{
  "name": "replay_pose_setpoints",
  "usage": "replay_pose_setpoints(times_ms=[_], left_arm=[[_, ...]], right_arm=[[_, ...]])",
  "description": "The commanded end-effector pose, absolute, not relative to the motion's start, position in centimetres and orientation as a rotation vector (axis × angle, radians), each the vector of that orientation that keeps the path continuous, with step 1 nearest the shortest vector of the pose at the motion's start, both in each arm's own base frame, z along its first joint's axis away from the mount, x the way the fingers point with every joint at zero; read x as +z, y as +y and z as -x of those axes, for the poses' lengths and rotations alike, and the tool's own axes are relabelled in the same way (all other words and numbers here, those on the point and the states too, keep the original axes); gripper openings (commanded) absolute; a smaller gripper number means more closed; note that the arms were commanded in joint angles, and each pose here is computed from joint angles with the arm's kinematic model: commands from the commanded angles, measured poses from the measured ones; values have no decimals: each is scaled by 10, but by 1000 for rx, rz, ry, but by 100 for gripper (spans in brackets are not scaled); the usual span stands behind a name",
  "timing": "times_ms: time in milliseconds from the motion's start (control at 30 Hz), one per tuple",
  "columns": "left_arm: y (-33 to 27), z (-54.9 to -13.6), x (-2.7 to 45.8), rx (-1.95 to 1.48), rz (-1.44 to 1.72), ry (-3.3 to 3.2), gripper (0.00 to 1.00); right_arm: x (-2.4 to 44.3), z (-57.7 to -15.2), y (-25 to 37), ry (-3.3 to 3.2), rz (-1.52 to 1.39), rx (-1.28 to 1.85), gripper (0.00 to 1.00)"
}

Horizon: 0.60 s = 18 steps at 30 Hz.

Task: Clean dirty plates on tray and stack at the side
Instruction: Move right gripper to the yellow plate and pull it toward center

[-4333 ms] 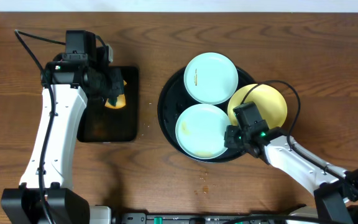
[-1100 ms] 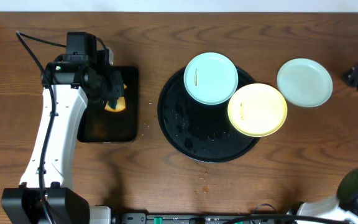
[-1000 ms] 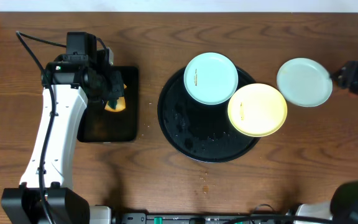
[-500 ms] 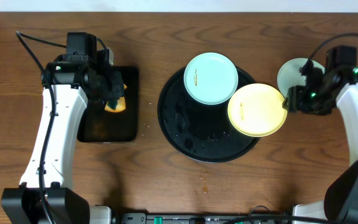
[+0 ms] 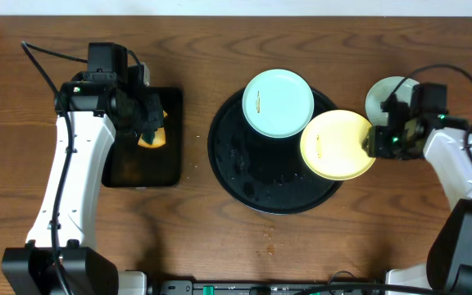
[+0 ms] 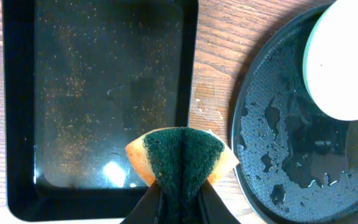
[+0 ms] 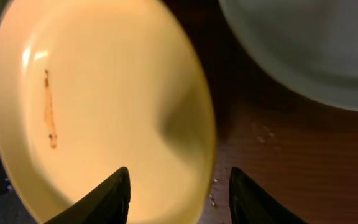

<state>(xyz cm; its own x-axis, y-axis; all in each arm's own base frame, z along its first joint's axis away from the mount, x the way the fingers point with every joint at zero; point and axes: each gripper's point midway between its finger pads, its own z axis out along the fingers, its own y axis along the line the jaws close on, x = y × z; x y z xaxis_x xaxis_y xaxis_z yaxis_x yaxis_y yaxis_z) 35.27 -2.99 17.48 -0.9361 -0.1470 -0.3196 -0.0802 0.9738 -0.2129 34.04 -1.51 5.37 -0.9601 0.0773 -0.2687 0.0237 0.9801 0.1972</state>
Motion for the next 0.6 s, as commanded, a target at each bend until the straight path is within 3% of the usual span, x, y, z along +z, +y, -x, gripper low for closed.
replay_pose_setpoints(times_ms=[0,67,167,333,400,567], left_arm=[[-27,-351,172,-272,183,2792,13],[-27,-351,172,-272,182,2792,13],[-27,-351,172,-272,182,2792,13],[-27,-351,172,-272,182,2792,14],[-27,-351,172,-272,182,2792,13],[-27,-351,172,-272,182,2792,13]], right_arm=[[39,-333,-13,2863,-85,267,47],[36,-332,-19,2868,-115,224,46],[35,-332,-20,2870,-120,213,36],[40,-336,-13,2848,-177,285,6],[46,-339,-5,2834,-166,350,1],[83,-340,1,2830,-188,411,1]])
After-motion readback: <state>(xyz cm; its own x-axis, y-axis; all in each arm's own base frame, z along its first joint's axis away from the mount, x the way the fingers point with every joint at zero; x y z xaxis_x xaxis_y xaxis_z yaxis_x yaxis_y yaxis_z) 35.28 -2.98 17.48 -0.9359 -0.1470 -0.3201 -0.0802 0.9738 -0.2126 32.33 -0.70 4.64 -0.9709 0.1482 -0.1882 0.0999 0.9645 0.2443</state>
